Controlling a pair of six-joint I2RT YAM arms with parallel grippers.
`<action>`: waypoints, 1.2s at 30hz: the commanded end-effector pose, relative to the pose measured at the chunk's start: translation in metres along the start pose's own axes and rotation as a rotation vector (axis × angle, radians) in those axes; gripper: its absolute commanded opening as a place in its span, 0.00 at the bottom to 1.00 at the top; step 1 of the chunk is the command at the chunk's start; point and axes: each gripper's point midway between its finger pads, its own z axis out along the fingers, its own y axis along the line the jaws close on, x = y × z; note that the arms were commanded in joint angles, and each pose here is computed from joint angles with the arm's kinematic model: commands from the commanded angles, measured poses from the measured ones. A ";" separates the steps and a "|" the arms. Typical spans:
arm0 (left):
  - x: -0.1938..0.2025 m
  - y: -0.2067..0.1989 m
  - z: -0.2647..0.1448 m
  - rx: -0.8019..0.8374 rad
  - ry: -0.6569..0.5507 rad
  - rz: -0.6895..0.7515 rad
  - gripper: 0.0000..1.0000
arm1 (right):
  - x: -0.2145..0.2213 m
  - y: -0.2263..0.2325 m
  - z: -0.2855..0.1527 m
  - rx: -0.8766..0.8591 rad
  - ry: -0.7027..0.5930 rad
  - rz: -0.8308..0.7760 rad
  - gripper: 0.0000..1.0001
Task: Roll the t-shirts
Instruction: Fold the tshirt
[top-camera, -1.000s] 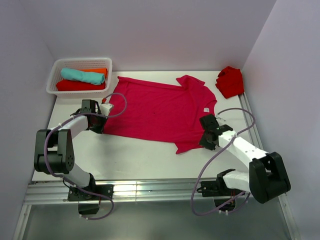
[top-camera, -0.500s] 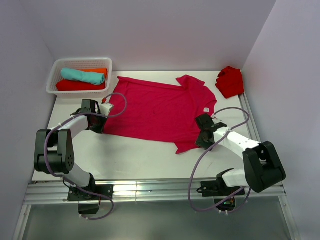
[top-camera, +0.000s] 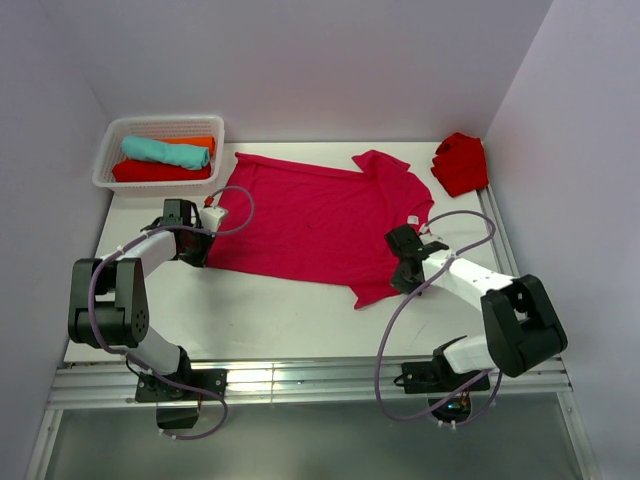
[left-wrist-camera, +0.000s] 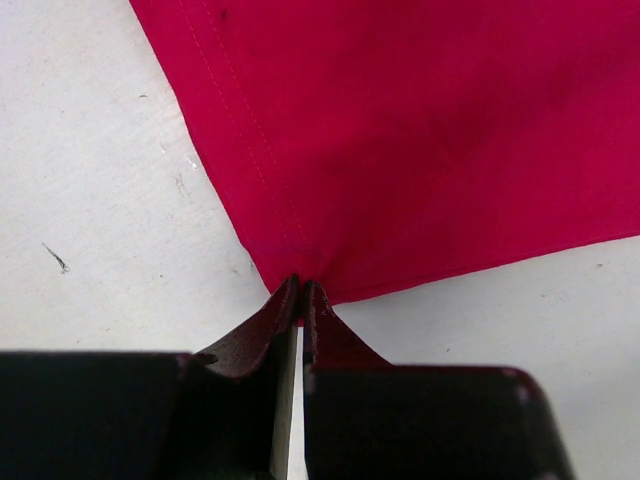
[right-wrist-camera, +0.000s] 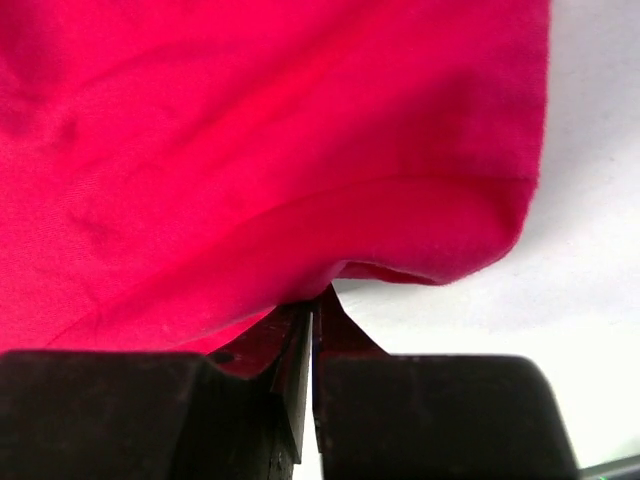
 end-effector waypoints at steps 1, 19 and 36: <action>-0.010 0.009 -0.004 -0.016 -0.022 0.024 0.09 | -0.015 -0.007 -0.017 0.028 -0.066 -0.003 0.04; -0.001 0.007 -0.002 -0.013 0.004 0.043 0.09 | -0.038 -0.022 -0.094 -0.082 -0.177 0.017 0.00; -0.005 0.008 -0.002 -0.008 0.005 0.041 0.09 | -0.090 0.003 -0.063 -0.022 -0.201 -0.011 0.11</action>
